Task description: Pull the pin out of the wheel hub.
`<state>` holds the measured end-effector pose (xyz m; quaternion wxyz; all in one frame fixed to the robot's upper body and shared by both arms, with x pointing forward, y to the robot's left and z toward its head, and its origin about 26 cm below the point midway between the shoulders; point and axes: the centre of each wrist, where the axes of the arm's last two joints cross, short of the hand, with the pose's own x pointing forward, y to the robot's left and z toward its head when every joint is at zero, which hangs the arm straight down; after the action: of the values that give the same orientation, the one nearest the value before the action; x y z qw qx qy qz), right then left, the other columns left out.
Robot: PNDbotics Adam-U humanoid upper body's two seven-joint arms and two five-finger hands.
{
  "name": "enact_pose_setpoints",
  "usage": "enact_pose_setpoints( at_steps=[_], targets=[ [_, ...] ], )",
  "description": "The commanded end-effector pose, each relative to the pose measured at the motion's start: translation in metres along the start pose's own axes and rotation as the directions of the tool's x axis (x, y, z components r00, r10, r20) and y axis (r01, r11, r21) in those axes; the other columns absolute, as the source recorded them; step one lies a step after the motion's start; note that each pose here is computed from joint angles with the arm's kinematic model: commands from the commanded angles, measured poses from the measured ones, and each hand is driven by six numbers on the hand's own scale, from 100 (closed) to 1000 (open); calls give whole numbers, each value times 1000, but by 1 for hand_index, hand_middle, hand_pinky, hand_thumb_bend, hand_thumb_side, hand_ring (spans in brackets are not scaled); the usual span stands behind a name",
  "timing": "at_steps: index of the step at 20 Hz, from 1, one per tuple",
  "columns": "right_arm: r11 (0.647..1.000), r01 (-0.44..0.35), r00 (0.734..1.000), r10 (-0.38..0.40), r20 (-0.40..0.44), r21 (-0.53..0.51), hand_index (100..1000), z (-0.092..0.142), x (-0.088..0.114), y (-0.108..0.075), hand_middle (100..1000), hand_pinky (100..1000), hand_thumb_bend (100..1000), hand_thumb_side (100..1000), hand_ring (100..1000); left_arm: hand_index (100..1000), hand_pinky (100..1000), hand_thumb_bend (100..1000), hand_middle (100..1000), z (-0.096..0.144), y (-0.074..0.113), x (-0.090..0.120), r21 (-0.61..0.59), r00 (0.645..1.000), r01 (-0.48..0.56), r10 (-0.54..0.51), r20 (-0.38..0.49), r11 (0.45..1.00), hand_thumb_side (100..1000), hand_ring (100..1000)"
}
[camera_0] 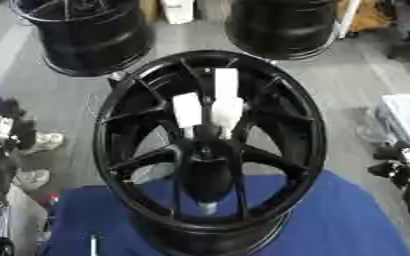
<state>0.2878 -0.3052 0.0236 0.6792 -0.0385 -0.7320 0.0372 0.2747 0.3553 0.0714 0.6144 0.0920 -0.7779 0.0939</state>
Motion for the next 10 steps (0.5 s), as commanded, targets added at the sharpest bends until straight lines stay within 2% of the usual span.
enact_pose_setpoints(
  at_steps=[1,5,10],
  targets=[
    [1000,-16,1000,16,17,0,672,-2,5,-2,602,706,100,793,553,773,694,578,647,-7,9,20,-16,996,55,-54,69,998,514,640],
    [1000,-26,1000,26,17,-3,671,-2,6,-4,602,706,100,791,552,778,699,577,657,-17,11,47,-81,973,158,-141,184,984,476,650],
    [999,-54,998,54,14,-3,672,-2,7,-9,601,706,100,790,552,795,717,591,691,-29,-9,89,-230,891,350,-246,382,908,433,681]
  ],
)
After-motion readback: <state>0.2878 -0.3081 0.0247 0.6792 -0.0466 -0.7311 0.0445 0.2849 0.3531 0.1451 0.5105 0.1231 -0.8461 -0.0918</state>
